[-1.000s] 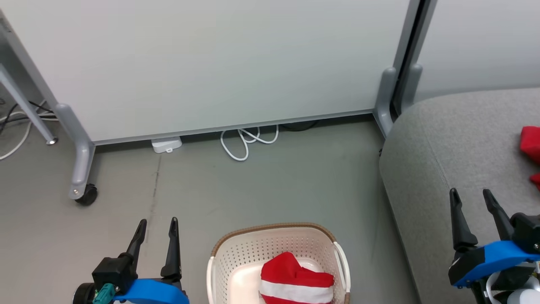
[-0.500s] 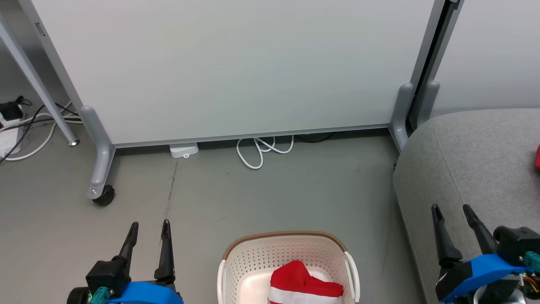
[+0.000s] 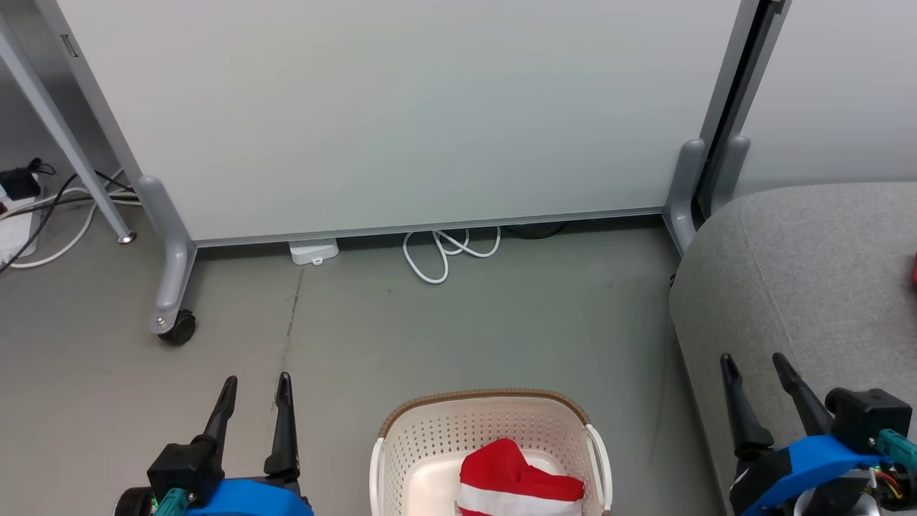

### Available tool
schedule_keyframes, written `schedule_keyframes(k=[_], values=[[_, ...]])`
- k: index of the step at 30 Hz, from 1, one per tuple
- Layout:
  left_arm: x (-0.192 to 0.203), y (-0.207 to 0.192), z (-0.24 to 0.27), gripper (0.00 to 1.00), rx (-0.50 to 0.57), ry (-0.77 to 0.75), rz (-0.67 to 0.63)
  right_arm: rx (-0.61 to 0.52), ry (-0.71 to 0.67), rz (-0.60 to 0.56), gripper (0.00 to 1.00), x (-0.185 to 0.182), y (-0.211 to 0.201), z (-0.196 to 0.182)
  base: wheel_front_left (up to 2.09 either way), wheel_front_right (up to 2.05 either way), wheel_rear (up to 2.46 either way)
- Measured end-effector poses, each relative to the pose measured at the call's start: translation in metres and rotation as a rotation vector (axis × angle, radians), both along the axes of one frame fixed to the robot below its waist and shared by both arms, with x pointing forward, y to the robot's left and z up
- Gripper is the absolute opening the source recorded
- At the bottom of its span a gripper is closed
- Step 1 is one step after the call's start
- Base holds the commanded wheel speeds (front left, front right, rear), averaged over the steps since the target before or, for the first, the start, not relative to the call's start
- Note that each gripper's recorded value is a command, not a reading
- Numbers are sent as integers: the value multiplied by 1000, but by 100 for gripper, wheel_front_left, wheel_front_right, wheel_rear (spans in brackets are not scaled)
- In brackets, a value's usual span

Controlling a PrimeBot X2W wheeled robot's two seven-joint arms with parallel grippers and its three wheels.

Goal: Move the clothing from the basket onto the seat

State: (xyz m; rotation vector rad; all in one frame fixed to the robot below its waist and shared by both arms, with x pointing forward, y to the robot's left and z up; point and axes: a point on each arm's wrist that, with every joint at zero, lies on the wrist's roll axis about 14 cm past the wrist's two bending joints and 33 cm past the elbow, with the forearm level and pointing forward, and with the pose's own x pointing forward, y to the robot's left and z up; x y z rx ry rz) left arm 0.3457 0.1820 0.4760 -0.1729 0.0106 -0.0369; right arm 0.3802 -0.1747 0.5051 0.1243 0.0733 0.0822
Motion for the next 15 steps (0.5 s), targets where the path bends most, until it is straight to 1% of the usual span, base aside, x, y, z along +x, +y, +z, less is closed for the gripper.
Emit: schedule_keyframes(k=[8, 15], values=[[3, -6, -8, 100, -2, 27, -17, 12, 11, 13, 100, 7, 5, -4, 0, 0, 0], [21, -23, -19, 100, -2, 60, -69, 15, -11, 26, 100, 27, 10, 1, 0, 0, 0]])
